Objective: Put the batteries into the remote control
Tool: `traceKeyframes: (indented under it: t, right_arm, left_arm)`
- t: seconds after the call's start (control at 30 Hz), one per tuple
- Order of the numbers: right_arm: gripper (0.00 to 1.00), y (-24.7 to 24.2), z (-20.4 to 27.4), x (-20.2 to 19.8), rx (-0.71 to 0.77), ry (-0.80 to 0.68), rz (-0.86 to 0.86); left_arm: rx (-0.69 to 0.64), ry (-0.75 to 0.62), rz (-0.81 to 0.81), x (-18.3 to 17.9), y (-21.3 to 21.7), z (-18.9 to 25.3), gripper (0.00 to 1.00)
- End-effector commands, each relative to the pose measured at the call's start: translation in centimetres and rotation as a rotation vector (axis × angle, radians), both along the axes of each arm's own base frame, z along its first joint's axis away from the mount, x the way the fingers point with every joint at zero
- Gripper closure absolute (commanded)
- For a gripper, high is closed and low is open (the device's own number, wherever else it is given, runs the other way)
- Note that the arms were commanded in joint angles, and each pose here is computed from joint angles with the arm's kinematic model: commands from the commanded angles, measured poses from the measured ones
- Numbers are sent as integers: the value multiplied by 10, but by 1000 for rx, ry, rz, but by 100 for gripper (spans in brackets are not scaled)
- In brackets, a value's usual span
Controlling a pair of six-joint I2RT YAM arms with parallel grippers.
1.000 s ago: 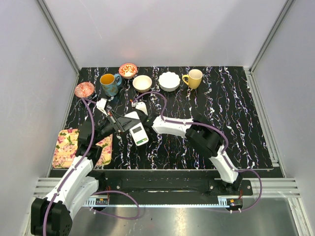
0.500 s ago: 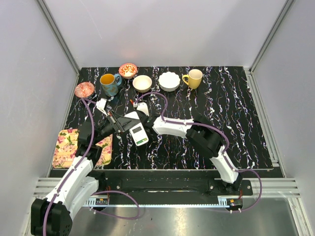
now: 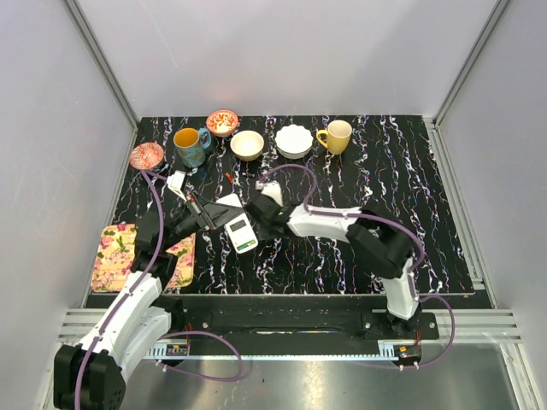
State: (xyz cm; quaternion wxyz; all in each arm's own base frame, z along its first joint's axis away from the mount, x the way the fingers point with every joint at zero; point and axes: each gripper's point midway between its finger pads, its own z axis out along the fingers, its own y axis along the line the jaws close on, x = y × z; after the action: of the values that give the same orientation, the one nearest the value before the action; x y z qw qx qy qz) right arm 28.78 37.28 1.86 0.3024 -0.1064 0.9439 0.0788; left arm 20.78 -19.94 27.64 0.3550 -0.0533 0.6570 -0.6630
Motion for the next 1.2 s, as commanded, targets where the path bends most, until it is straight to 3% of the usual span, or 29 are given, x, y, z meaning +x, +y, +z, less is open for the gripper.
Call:
traceKeyframes:
  t: [0.0, 0.37, 0.73, 0.97, 1.17]
  right_arm:
    - [100, -63, 7, 1, -54, 32, -96]
    - [100, -80, 56, 9, 20, -52, -100]
    - [100, -86, 52, 15, 25, -55, -108]
    - [100, -100, 58, 47, 222, 4, -457]
    - [100, -98, 63, 67, 274, 53, -754]
  left_arm:
    - [-10, -60, 10, 1, 1, 13, 100]
    - [7, -156, -37, -7, -2, 16, 100]
    - [-16, -236, -75, -20, -3, 15, 100]
    - [4, -175, -17, -11, 0, -1, 100]
    - [5, -168, 15, -9, 3, -1, 100]
